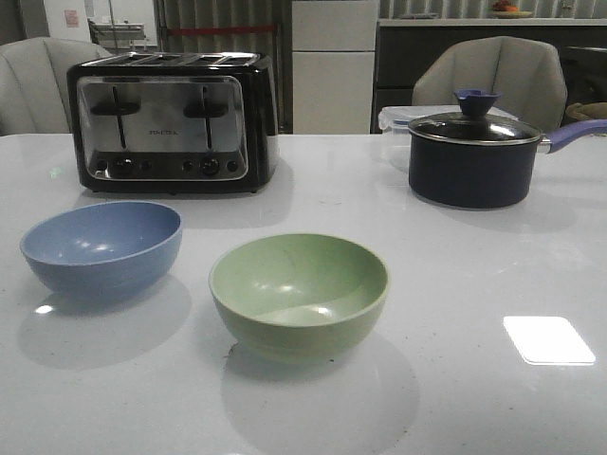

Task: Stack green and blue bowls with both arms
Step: 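Release the green bowl and raise the right gripper away, then lower the left gripper and grasp the rim of the light blue bowl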

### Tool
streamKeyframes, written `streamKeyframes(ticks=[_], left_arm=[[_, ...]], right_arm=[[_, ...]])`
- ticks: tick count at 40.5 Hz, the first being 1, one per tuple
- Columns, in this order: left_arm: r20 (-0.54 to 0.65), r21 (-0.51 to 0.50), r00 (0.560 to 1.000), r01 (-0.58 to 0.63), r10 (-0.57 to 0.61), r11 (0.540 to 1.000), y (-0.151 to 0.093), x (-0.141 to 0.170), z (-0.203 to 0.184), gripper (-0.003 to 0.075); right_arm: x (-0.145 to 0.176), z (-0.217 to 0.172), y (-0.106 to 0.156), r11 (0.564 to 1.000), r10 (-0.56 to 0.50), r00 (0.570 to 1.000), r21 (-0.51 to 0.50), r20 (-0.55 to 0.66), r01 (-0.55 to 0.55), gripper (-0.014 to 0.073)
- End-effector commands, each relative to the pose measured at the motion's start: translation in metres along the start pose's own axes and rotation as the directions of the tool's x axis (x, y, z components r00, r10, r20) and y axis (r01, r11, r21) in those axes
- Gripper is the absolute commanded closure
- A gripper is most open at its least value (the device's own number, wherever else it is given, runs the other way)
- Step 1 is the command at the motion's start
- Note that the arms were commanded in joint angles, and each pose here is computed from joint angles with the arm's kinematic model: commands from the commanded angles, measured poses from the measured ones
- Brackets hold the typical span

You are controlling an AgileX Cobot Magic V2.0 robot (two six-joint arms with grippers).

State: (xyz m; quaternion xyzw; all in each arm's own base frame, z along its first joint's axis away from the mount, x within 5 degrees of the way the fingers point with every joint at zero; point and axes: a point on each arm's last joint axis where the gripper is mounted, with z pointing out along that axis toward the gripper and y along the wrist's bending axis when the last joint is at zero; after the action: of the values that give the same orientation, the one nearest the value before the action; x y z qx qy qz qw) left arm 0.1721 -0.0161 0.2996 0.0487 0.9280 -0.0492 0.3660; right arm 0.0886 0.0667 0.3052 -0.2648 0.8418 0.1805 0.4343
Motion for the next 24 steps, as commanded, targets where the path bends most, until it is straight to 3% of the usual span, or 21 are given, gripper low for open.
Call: streamKeyframes(ticks=[1,24], left_arm=[[0.061,0.005,0.998,0.009,-0.009,1.000,0.001,-0.028,0.010,0.0190],[-0.144,0.063,0.987,-0.061,0.069,0.996,-0.018,-0.091,0.143,0.0190]], right_arm=[[-0.012,-0.005,-0.001,1.000,-0.017,0.996,0.013,0.084,0.016,0.0169],[-0.012,-0.005,-0.001,1.000,-0.017,0.996,0.013,0.084,0.016,0.0169]])
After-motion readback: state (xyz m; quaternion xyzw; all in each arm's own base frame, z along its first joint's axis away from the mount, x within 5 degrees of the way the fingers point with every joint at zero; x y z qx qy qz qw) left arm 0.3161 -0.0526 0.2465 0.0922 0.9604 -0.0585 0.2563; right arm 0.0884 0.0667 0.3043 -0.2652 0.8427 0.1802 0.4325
